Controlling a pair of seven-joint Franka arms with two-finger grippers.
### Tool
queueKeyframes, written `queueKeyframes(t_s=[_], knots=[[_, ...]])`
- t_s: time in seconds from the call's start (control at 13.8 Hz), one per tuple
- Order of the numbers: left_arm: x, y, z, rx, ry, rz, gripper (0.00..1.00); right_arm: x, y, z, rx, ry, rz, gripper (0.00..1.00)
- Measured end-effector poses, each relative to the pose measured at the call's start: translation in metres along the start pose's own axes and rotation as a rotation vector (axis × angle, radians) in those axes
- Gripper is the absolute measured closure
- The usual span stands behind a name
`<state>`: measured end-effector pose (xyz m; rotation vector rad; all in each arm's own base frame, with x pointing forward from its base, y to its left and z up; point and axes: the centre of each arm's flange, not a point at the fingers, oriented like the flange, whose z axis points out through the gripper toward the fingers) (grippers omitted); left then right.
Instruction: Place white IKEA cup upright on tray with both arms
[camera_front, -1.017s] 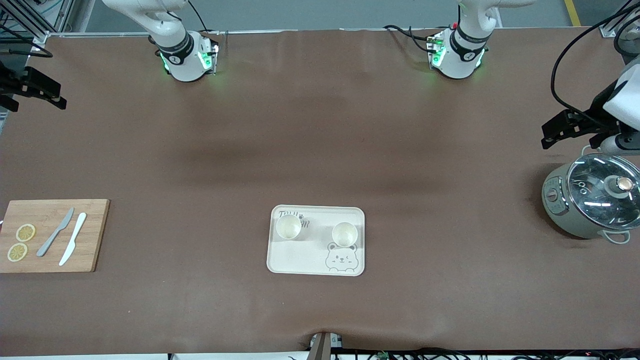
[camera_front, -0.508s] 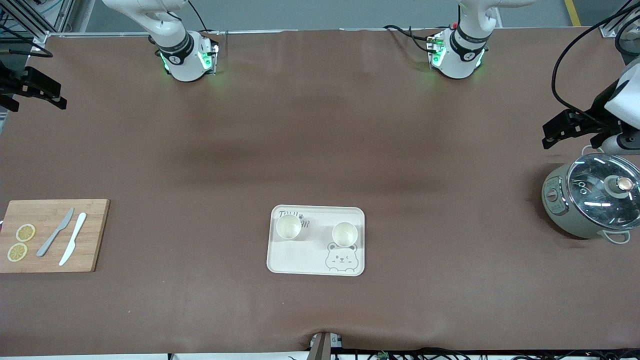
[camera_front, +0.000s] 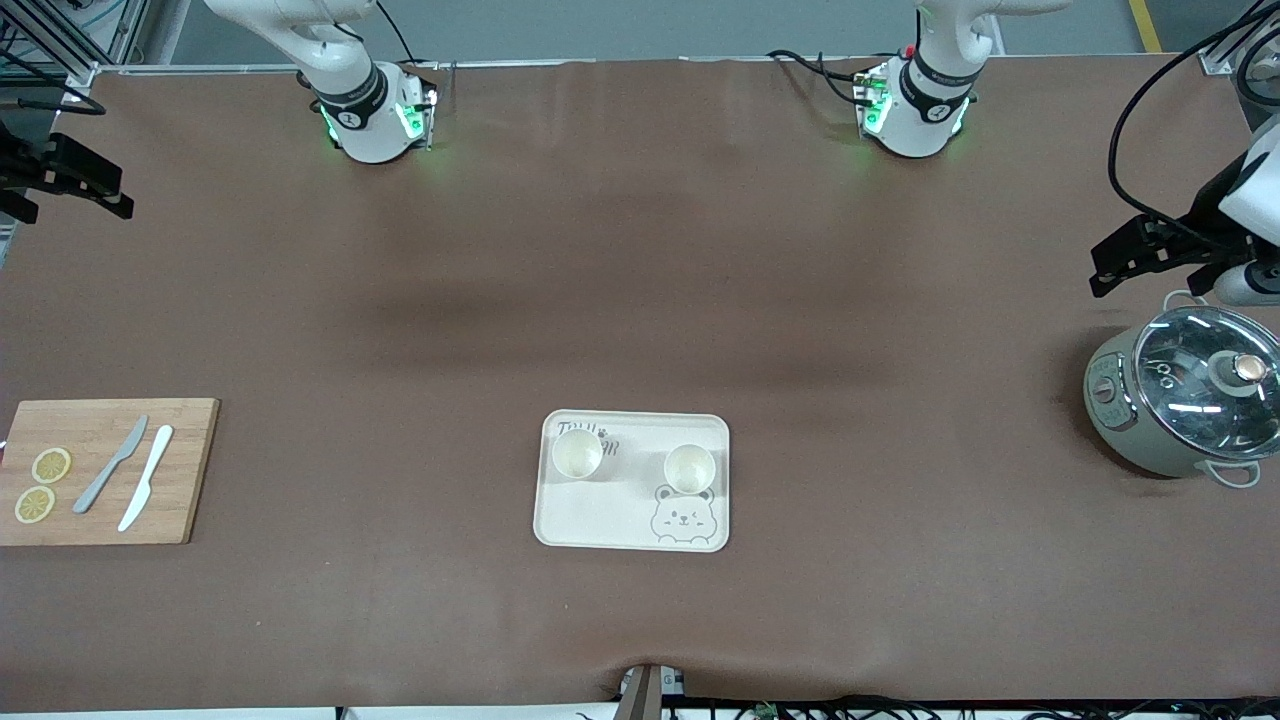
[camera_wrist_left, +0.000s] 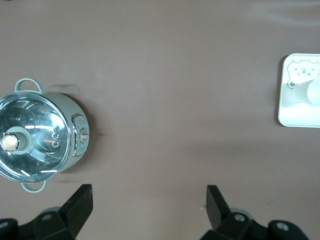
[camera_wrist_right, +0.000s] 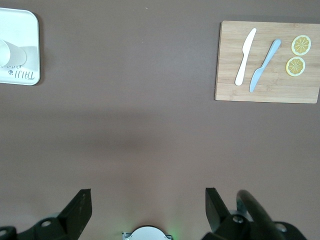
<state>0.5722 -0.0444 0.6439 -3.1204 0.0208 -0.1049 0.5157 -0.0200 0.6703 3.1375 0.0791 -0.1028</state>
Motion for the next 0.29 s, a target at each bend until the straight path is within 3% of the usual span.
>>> queueKeyframes(t_s=[0.29], knots=[[0.0, 0.0, 0.0, 0.0, 0.0, 0.0, 0.0, -0.0001, 0.0013, 0.0001, 0.0, 0.0, 0.003, 0.0]])
